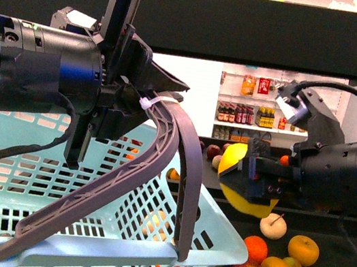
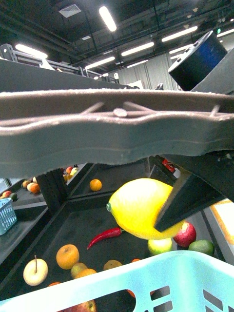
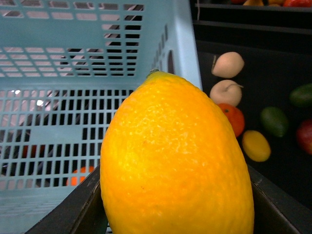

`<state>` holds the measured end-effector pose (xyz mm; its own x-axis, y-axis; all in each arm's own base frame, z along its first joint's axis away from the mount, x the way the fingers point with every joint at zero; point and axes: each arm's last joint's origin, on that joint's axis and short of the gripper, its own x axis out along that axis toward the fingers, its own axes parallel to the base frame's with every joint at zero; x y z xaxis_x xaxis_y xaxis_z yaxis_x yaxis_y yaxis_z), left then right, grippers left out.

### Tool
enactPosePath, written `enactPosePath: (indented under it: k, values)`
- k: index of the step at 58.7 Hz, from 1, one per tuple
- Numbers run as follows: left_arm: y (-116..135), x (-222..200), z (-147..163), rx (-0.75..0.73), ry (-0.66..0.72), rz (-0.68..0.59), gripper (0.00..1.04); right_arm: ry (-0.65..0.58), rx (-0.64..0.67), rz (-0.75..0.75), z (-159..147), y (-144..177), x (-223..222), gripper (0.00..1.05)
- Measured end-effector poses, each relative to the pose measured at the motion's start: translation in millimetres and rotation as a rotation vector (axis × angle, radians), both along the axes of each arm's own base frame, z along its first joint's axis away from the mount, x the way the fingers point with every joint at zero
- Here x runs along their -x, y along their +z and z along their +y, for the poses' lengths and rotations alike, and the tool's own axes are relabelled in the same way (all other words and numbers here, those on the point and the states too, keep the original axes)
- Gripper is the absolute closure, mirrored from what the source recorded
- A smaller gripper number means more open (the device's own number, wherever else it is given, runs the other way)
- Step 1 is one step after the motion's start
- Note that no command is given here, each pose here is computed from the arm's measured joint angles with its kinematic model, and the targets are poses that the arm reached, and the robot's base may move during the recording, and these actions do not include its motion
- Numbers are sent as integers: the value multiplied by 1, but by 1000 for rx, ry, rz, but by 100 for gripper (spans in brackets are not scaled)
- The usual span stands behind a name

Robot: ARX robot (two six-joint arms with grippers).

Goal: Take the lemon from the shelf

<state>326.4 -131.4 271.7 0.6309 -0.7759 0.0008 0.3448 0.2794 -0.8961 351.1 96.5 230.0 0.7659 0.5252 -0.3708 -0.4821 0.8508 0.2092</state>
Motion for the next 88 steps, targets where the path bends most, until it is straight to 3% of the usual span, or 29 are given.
enactPosePath:
  k: [35,46,62,71,80,88]
  values:
    - [0,0,1,-10,4,-9,96,45,-23,48,28,-18,7,41]
    - [0,0,1,-12,4,-12,96,52,-36,42,29,-18,7,6]
    - [-1,-1,1,-12,9,-7,96,43,-49,32,28,-14,7,7]
    - [-1,0,0,-7,3,-1,96,-49,-30,-30,11,1,6,7]
    - [-1,0,0,-1,-2,7,96,-231,-22,-146,-32,24,15,7]
    - [-1,0,0,-2,2,4,96,-347,-31,-205,-63,11,47,7]
